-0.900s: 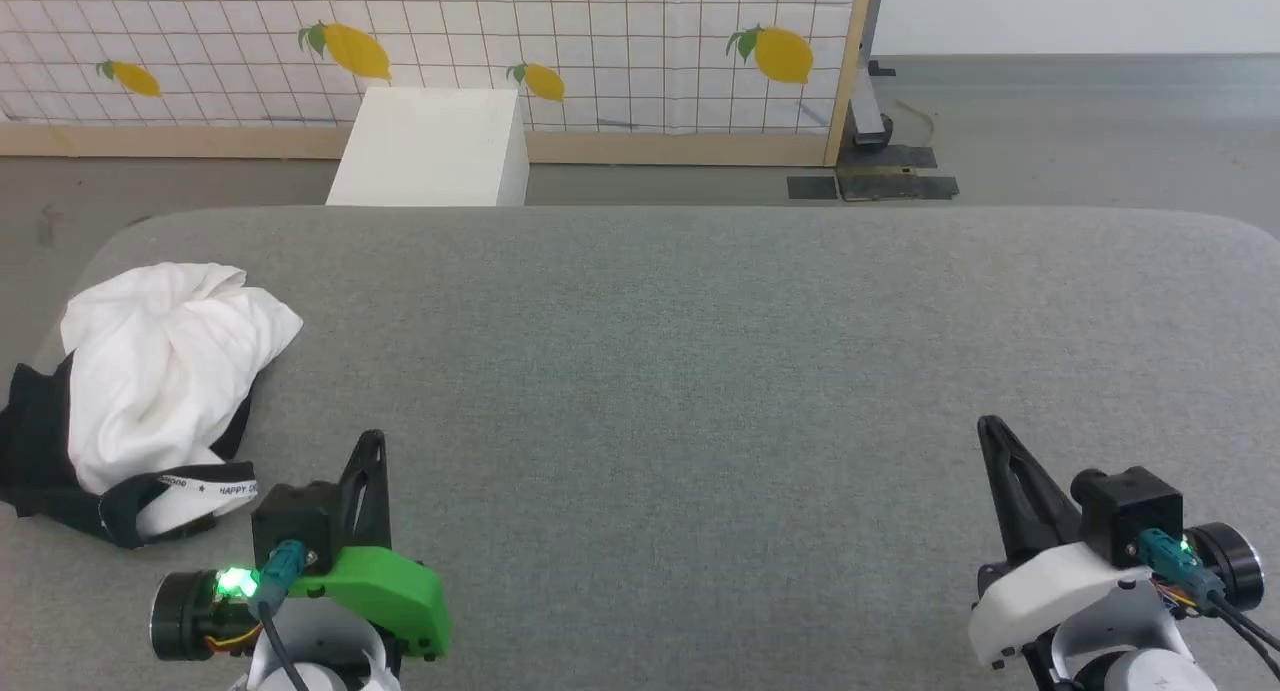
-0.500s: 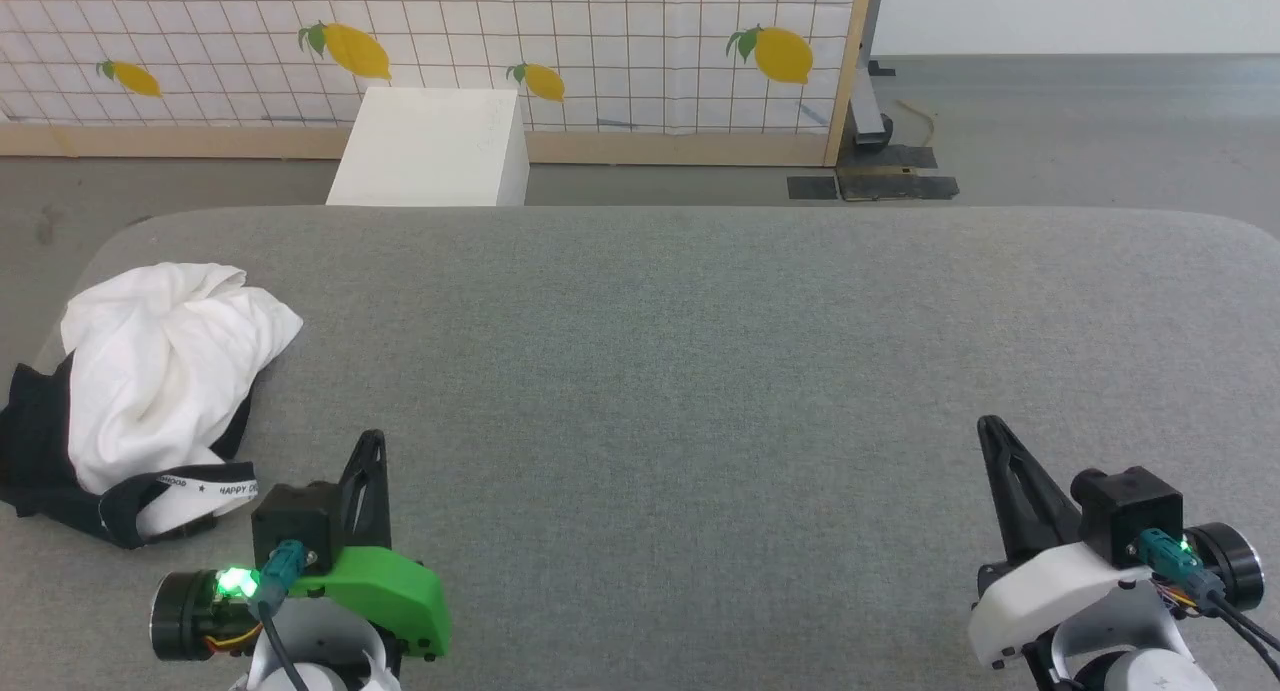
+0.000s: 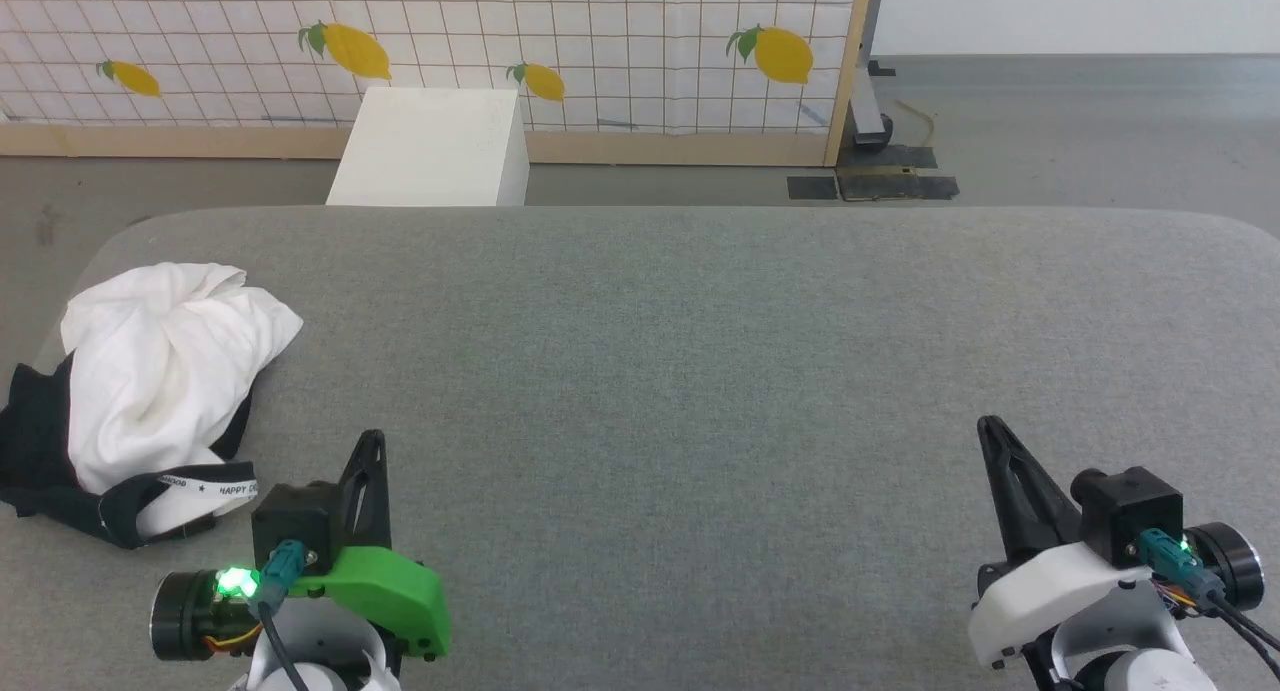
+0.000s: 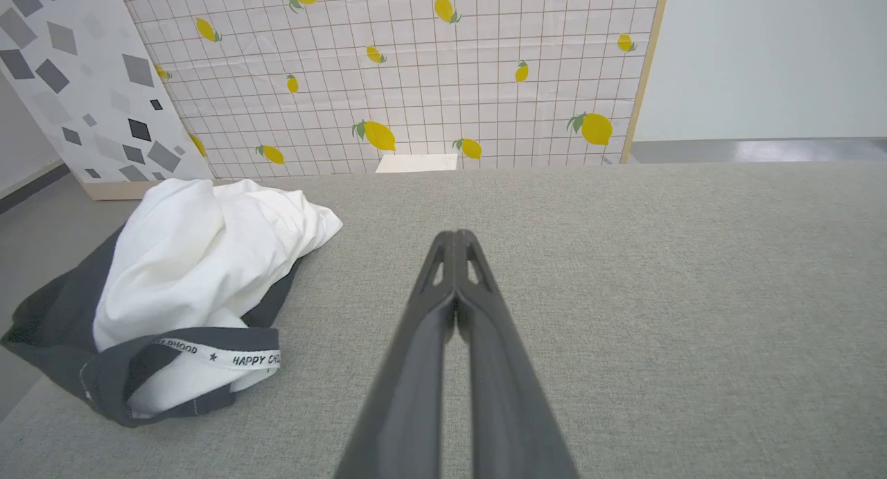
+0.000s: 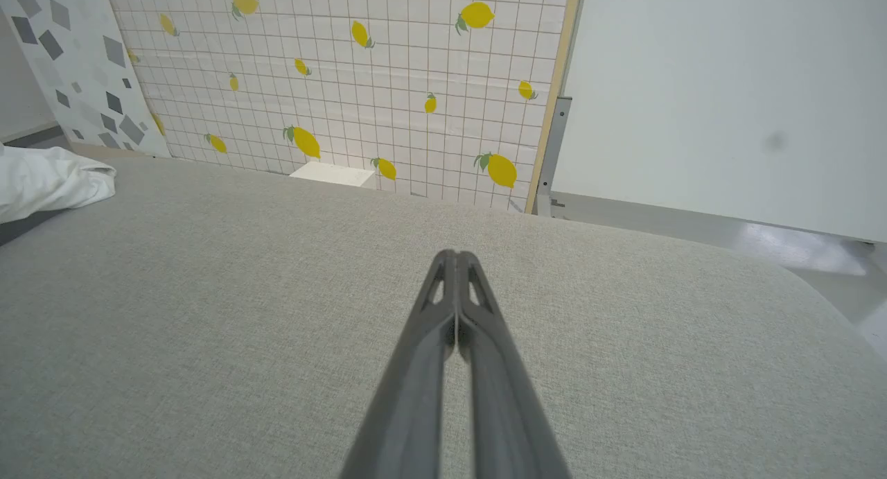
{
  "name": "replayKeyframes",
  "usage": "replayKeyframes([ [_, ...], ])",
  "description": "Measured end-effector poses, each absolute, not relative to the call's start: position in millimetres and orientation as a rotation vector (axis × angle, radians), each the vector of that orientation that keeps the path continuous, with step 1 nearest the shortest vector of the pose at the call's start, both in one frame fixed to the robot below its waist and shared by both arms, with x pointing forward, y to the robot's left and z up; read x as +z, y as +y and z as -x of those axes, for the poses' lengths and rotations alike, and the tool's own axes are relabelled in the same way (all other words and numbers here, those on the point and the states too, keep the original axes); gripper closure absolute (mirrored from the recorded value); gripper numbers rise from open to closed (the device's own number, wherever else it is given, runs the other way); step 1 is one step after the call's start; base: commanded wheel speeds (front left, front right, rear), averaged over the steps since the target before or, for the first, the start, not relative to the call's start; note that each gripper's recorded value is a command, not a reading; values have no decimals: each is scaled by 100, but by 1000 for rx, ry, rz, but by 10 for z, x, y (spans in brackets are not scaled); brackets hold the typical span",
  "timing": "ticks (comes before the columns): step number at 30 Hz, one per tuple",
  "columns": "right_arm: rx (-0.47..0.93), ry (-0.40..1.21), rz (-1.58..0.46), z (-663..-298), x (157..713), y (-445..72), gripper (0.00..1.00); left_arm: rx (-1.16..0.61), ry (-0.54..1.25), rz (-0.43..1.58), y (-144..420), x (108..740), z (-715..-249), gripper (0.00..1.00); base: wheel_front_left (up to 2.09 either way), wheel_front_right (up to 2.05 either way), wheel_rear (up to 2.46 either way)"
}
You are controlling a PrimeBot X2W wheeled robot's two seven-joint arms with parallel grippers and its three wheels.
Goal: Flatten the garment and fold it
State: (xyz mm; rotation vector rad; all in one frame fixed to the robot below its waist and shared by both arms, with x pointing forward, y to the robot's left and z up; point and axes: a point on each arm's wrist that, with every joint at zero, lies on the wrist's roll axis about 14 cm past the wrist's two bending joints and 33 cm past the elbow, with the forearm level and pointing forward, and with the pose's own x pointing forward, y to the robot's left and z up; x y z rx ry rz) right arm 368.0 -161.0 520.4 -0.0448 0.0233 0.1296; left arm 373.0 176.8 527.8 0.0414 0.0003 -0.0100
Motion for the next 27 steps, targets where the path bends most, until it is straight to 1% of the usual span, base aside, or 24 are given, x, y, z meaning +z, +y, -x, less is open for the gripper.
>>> replayKeyframes([
  [3,130,23,45,-3680,5204,-1609,100,-10,0,-41,1769,5278,-3730,100,0,0,0],
  [4,130,24,45,-3679,5202,-1610,0,-11,1,-40,1766,5277,-3730,0,0,0,0],
  [18,136,16,44,-3697,5201,-1591,0,-17,1,-32,1742,5246,-3712,0,0,0,0],
  [27,174,4,42,-3755,5204,-1464,0,25,-10,-28,1848,5247,-3648,0,0,0,0],
])
